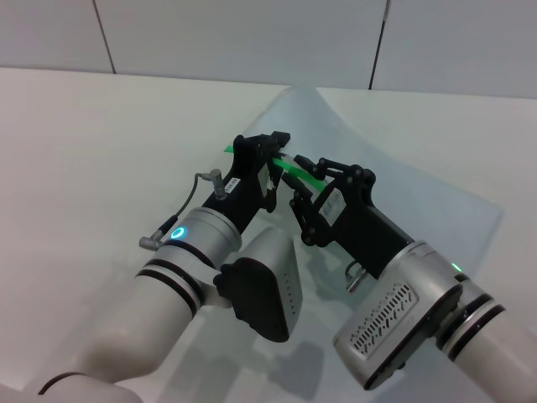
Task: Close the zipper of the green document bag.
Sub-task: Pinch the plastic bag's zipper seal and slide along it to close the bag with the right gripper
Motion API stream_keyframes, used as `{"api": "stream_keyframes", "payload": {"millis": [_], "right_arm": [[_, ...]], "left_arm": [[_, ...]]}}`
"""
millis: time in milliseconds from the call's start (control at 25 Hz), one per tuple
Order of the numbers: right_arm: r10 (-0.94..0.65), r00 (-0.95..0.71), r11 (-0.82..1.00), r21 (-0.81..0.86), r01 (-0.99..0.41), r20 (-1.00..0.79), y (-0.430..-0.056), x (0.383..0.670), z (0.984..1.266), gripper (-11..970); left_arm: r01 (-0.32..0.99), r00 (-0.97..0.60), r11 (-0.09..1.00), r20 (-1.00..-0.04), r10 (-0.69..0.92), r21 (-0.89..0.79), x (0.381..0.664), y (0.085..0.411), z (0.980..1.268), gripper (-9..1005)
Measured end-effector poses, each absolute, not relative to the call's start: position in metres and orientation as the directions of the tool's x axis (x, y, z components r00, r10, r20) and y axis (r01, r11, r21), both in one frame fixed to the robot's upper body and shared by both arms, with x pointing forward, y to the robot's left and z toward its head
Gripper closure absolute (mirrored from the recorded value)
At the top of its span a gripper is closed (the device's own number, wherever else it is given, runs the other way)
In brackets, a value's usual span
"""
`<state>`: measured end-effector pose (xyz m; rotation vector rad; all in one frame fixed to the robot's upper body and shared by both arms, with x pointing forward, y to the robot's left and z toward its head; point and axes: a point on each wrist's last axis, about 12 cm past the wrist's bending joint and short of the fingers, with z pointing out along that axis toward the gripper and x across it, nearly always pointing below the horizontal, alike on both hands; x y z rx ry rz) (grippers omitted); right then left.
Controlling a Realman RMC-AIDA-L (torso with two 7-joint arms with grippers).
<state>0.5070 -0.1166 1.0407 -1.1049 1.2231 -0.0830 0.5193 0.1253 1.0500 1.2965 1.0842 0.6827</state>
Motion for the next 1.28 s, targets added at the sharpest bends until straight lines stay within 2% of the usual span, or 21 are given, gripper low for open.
{"api": "stream_keyframes", "payload": {"millis": [360,560,1280], "right_arm": [[-0.589,0.408,0.509,-0.713,-0.482,-0.697,-0.1159,0.5067,1.0407,745],[-0.590,0.410,0.508,-0.714,-0.481,-0.696,-0.1155,0.5065,1.0407,805],[-0.580,0.410,0.516,-0.707,-0.484,-0.704,-0.1137,0.5062,1.0423,872]], "left_arm": [[0.162,0.391,0.188,-0.238,0.889,0.969,0.5190,0.1245,1.0505,871],[0.162,0.391,0.188,-0.238,0.889,0.969,0.5190,0.1245,1.0505,870],[0.161,0.393,0.187,-0.237,0.889,0.969,0.5190,0.1244,1.0506,864]]}}
